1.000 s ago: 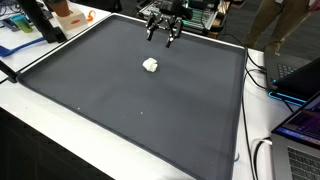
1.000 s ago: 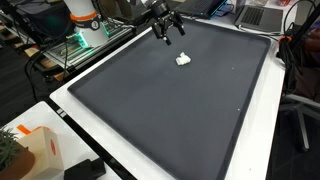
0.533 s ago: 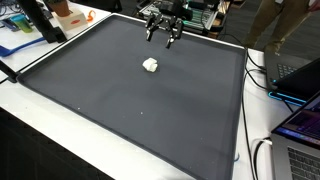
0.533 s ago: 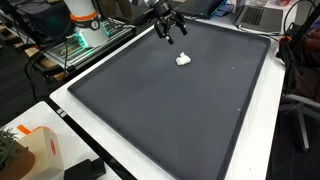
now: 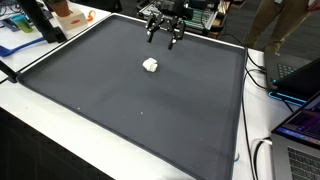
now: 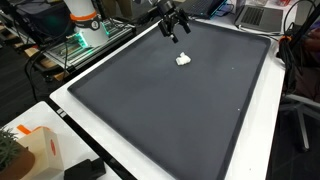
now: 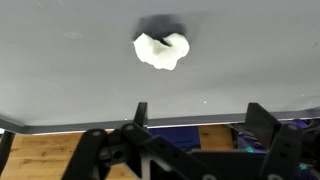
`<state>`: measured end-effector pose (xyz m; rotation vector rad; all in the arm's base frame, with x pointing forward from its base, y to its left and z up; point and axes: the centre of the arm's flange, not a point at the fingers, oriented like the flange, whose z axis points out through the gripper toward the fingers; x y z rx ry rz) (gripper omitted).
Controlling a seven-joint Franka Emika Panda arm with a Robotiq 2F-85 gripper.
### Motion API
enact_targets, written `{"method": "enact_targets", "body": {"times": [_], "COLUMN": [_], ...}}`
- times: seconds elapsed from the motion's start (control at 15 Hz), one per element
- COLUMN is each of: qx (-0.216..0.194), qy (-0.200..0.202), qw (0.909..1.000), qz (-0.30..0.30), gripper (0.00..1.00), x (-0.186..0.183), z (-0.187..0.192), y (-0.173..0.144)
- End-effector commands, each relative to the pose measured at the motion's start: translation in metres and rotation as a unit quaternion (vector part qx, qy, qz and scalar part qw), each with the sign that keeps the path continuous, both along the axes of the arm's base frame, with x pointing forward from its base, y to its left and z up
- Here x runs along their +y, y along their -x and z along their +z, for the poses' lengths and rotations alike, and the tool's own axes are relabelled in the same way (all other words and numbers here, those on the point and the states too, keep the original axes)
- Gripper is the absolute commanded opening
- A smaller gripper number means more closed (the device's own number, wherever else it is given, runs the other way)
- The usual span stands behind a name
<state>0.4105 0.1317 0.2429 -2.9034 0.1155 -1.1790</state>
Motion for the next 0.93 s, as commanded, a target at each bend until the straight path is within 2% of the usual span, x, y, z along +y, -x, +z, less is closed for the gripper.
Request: {"method": "enact_targets", "body": {"times": [0.0,0.33,0.67,0.87], "qx": [0.025,0.069,0.094,0.105], "qy": [0.0,0.0,-0.001,-0.043], "qw": [0.9994,0.9967,0.9953,0.9931], "qz": [0.023,0.043,0.024,0.028], "gripper": [1.0,1.0,1.0,1.0], "x": [0.001,0.0,-0.02,-0.027], "z": [0.014,0.021,0.037,0.045], "y": [-0.014,-0.035,-0.053,-0.06]}}
